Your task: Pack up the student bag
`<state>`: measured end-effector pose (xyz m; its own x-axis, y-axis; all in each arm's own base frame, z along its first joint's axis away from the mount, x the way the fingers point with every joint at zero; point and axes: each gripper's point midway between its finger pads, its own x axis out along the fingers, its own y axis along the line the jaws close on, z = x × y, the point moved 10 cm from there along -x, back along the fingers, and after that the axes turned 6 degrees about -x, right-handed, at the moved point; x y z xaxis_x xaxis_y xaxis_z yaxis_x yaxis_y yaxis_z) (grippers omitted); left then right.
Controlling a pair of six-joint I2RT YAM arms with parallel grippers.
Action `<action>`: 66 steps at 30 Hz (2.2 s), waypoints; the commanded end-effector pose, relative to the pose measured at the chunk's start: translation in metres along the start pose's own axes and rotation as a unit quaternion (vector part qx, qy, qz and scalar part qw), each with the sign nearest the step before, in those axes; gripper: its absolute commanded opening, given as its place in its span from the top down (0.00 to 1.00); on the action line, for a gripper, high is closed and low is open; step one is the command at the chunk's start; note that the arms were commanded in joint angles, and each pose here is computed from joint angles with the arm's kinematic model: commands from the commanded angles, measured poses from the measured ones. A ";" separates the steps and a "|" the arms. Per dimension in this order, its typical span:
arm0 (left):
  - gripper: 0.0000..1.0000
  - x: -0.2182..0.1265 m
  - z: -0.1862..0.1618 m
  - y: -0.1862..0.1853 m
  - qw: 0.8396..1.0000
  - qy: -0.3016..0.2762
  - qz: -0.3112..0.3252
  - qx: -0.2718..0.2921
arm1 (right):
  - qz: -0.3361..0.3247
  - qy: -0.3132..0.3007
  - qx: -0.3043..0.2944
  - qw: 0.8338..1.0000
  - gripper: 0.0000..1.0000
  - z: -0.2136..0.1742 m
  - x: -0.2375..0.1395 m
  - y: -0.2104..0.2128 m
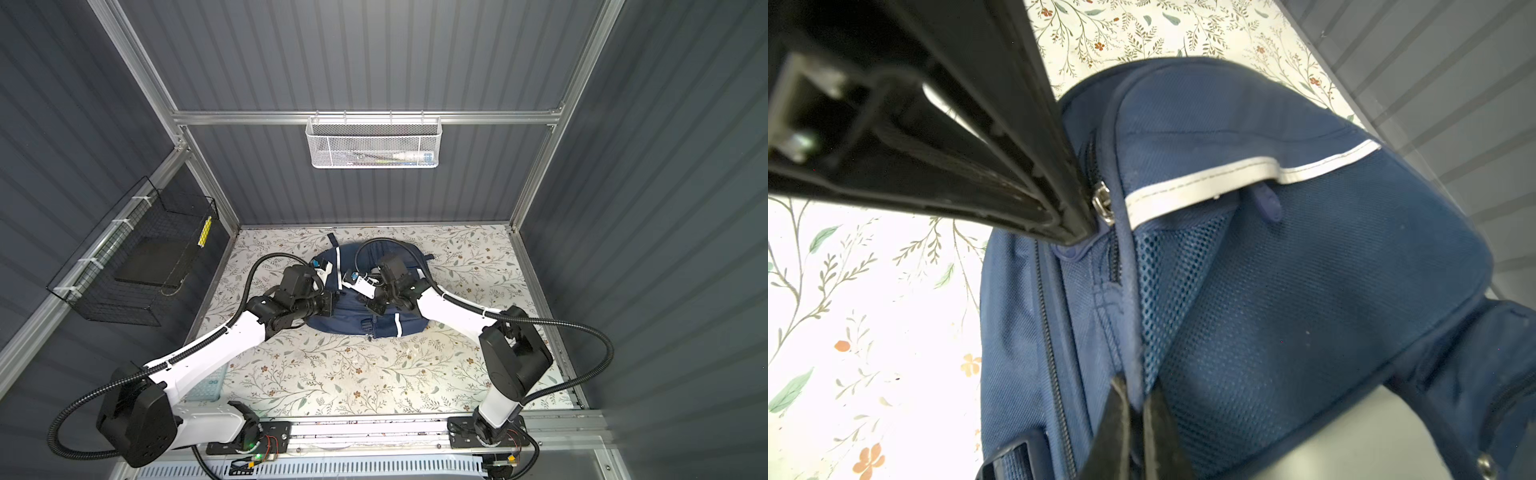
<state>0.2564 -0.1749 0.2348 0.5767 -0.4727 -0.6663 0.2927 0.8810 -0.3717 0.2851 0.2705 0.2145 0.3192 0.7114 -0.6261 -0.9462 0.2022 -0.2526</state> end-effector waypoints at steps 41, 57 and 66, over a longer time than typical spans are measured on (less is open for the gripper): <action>0.79 0.003 0.009 0.002 0.976 0.073 -0.154 -0.133 | 0.077 0.034 0.061 0.995 1.00 -0.017 0.017 0.038; 0.67 0.012 -0.032 -0.008 0.996 -0.001 0.073 -0.047 | 0.081 0.004 0.068 0.994 1.00 -0.004 0.018 0.041; 0.75 0.022 -0.037 -0.012 0.991 -0.002 0.131 -0.038 | 0.085 -0.015 0.072 0.994 1.00 0.002 0.018 0.042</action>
<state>0.2311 -0.1996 0.2021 0.6039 -0.3021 -0.7376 0.1285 0.9502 -0.2839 0.2707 0.2833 0.1976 0.2869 0.7148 -0.6378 -0.9555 0.2610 -0.1374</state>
